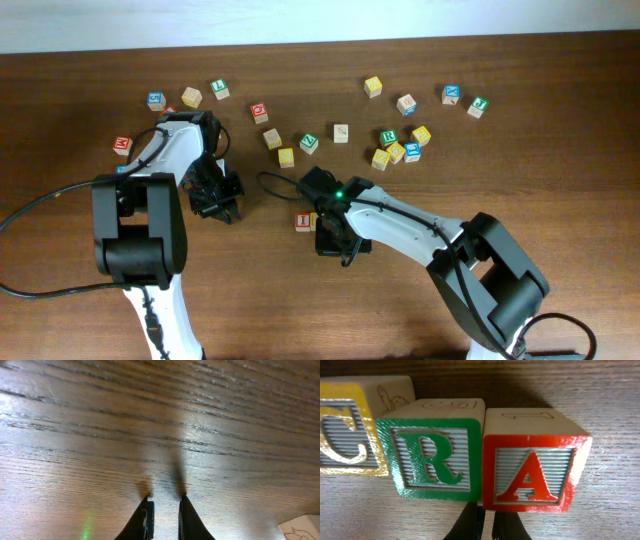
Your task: Spell out ICRA
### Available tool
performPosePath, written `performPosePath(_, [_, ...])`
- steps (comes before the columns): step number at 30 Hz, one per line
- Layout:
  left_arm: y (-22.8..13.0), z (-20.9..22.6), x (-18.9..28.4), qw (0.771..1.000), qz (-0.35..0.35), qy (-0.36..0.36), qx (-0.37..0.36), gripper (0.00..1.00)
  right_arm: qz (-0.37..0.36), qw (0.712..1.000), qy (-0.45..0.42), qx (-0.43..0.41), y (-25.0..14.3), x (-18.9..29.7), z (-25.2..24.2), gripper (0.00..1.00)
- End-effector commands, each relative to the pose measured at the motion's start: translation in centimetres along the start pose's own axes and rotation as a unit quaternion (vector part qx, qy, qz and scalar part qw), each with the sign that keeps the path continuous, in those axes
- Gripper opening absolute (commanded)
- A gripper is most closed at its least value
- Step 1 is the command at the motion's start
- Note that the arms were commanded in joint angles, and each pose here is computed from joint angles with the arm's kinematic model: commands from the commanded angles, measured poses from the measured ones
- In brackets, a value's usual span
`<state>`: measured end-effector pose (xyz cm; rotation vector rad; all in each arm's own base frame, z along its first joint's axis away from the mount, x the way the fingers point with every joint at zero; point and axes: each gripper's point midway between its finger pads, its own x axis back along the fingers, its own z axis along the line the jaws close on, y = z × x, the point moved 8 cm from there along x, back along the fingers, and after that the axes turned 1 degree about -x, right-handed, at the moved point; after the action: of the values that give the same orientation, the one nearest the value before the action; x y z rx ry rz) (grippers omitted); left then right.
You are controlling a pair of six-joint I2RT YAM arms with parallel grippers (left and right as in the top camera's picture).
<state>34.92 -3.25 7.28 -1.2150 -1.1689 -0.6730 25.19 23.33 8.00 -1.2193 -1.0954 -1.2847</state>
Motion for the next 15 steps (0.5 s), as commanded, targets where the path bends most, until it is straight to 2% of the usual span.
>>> performPosePath(1, [0.47, 0.78, -1.32, 1.000, 0.011, 0.024, 0.014, 0.11, -0.025, 1.000, -0.012, -0.003, 0.23, 0.02, -0.16, 0.04])
performPosePath(15, [0.45, 0.78, -1.32, 1.000, 0.012, 0.025, 0.014, 0.13, -0.051, 0.999, -0.002, -0.011, 0.95, 0.07, 0.27, 0.05])
